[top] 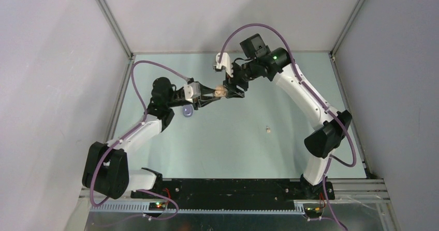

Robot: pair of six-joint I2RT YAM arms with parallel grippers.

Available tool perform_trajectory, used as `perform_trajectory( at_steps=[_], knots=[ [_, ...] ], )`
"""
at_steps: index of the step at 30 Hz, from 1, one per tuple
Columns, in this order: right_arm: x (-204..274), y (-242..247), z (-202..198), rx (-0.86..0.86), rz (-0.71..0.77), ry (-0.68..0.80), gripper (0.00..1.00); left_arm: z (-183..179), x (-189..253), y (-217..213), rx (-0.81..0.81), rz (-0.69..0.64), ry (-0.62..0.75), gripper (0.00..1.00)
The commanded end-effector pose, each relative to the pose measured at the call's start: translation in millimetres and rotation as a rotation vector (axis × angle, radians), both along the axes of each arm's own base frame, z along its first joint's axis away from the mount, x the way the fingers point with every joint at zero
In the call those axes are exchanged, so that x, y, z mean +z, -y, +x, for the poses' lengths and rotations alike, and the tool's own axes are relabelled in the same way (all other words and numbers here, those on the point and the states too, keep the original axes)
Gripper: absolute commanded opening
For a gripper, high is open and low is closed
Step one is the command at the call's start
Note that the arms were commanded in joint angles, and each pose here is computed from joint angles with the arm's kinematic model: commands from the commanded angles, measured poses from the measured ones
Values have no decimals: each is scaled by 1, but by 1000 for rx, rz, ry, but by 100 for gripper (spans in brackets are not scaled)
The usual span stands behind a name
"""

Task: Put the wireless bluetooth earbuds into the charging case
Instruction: Place the earbud in the charging case.

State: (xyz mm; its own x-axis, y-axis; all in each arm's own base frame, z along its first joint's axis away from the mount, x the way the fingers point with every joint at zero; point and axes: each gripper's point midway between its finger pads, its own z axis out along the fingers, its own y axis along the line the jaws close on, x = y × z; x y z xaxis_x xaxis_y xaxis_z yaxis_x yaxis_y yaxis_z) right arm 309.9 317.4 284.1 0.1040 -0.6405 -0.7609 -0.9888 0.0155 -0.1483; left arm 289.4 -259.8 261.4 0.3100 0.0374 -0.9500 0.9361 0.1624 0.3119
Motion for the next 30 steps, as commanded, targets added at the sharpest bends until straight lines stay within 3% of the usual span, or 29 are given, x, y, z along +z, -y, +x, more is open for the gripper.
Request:
perform_trajectory(
  at_steps=[1,17,30],
  knots=[
    [11,-8,8,-15,33,10,63,-4,31,2,-35,-22,126,0],
    [15,-12,11,-43,61,-43,64,-5,28,3,-47,2,161,0],
    [24,-21,-9,12,120,-140,69,-1,23,2,-26,14,143,0]
  ],
)
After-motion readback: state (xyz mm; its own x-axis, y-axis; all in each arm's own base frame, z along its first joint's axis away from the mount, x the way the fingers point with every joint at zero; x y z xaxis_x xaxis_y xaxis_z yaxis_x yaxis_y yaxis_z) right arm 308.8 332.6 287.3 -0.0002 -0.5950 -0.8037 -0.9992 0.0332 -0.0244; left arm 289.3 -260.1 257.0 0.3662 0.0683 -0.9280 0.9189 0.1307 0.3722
